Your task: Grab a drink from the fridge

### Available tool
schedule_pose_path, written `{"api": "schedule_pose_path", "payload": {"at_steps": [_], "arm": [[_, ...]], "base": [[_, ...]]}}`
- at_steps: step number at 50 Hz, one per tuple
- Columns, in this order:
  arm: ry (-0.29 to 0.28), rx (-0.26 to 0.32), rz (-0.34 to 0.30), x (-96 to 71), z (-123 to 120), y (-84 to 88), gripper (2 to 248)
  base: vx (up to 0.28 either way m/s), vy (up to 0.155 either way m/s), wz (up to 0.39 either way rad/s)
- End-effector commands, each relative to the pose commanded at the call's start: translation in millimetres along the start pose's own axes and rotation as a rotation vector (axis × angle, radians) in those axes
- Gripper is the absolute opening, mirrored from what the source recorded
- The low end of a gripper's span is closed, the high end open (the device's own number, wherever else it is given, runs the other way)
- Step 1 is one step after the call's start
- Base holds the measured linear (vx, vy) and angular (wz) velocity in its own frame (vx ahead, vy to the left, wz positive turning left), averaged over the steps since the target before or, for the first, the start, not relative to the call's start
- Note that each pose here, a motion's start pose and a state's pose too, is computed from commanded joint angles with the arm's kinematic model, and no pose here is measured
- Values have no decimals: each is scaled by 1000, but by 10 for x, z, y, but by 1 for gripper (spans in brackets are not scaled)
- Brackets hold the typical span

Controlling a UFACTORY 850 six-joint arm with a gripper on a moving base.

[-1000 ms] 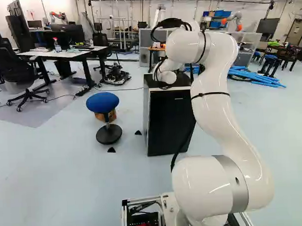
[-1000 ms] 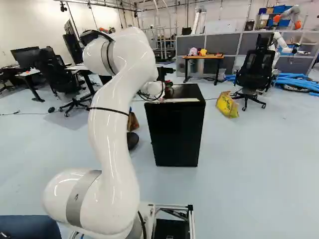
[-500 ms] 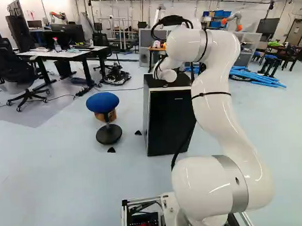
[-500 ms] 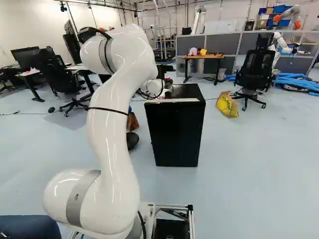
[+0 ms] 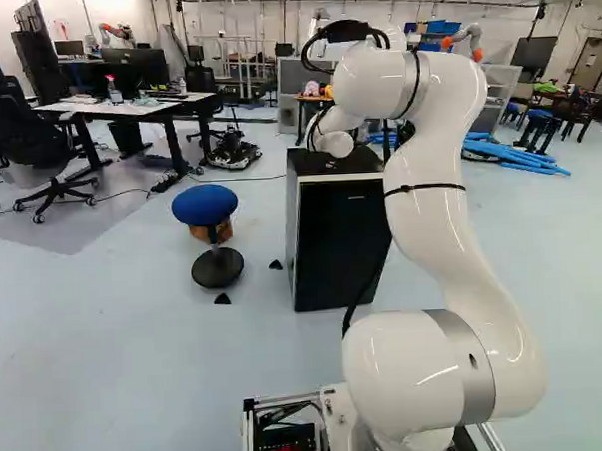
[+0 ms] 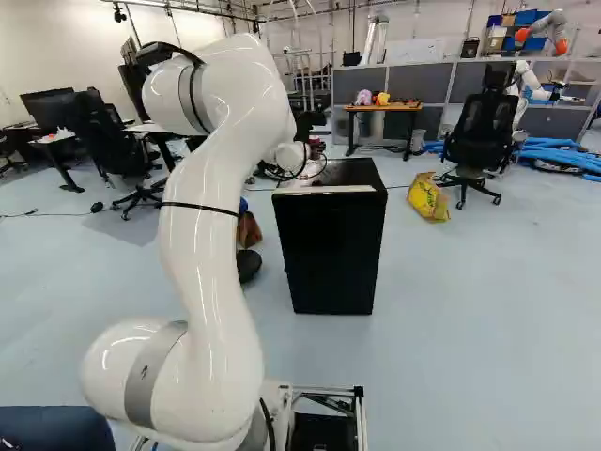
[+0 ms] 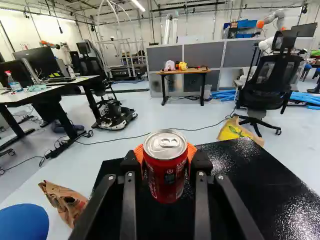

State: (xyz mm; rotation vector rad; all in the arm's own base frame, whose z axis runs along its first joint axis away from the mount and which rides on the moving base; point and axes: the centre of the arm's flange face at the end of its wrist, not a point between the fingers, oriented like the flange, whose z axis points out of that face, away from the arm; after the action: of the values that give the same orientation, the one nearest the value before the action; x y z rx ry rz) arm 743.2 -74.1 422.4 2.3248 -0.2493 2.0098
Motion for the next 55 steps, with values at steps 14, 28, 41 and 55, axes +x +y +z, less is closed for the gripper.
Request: {"api": "schedule_pose_path", "payload": {"at_steps": [14,28,41,55], "arm": [[0,0,0,1,-9,-1,100],[-4,2,-2,8,-75,-10,100],[-9,6,-5,18,-194,-25,100],[-18,12,-10,29,-388,-47,100]], "base": [[0,0,0],[0,0,0],[0,0,0],[0,0,0]]}}
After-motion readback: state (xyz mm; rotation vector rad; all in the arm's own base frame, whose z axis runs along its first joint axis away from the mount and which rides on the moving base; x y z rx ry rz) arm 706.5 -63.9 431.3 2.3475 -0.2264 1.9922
